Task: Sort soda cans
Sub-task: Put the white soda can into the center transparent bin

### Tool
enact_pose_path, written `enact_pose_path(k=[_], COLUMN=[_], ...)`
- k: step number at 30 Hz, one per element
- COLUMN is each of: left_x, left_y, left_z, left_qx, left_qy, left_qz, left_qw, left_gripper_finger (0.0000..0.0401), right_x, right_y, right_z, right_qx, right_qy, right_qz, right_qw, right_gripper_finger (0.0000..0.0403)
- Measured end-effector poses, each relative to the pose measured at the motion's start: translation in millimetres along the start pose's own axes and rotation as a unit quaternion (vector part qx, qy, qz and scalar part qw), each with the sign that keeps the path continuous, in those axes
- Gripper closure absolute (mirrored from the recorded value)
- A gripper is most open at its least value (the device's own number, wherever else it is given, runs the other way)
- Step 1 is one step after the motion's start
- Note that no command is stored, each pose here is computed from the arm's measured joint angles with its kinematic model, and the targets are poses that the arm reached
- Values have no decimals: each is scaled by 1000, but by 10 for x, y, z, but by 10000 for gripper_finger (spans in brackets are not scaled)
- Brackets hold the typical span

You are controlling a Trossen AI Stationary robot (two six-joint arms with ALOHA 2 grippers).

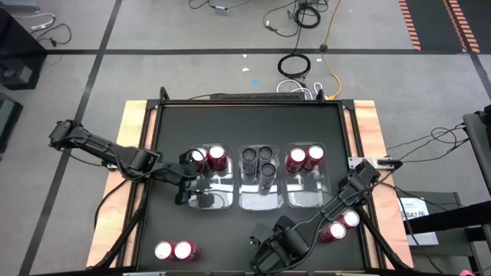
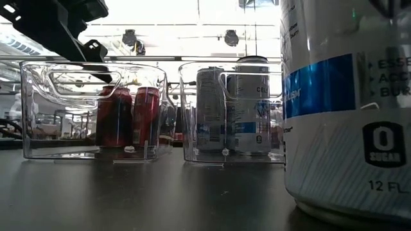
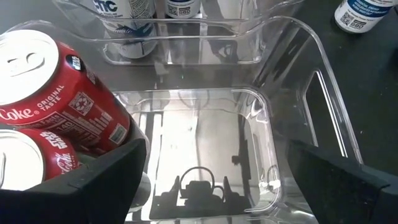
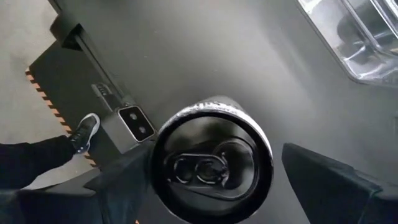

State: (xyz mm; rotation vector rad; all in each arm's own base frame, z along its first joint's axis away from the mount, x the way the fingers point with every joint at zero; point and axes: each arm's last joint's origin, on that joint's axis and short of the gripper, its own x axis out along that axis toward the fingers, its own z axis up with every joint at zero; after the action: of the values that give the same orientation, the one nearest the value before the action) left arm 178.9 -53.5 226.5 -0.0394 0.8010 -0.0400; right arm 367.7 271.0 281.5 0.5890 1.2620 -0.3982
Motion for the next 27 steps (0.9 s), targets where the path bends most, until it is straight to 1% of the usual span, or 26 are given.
enact_pose_path(k=[10,15,23,27], left_x=[0,0,-1,-1], left_y=[0,0,0,0], left_z=[0,0,0,0], left_qx=[1,1,1,0], left_qy=[0,0,0,0], left_qz=[0,0,0,0], left_qw=[1000,1000,1000,1000], left_gripper_finger=[8,8,8,8], right_x=[3,63,82,82], right_y=[7,34,30,29], right_z=[0,10,30,29], right_qx=[7,9,25,37], right_qy=[2,1,2,16], right_qz=[4,9,6,9], right_qw=[1000,1000,1000,999], right_gripper_finger=[57,57,57,57])
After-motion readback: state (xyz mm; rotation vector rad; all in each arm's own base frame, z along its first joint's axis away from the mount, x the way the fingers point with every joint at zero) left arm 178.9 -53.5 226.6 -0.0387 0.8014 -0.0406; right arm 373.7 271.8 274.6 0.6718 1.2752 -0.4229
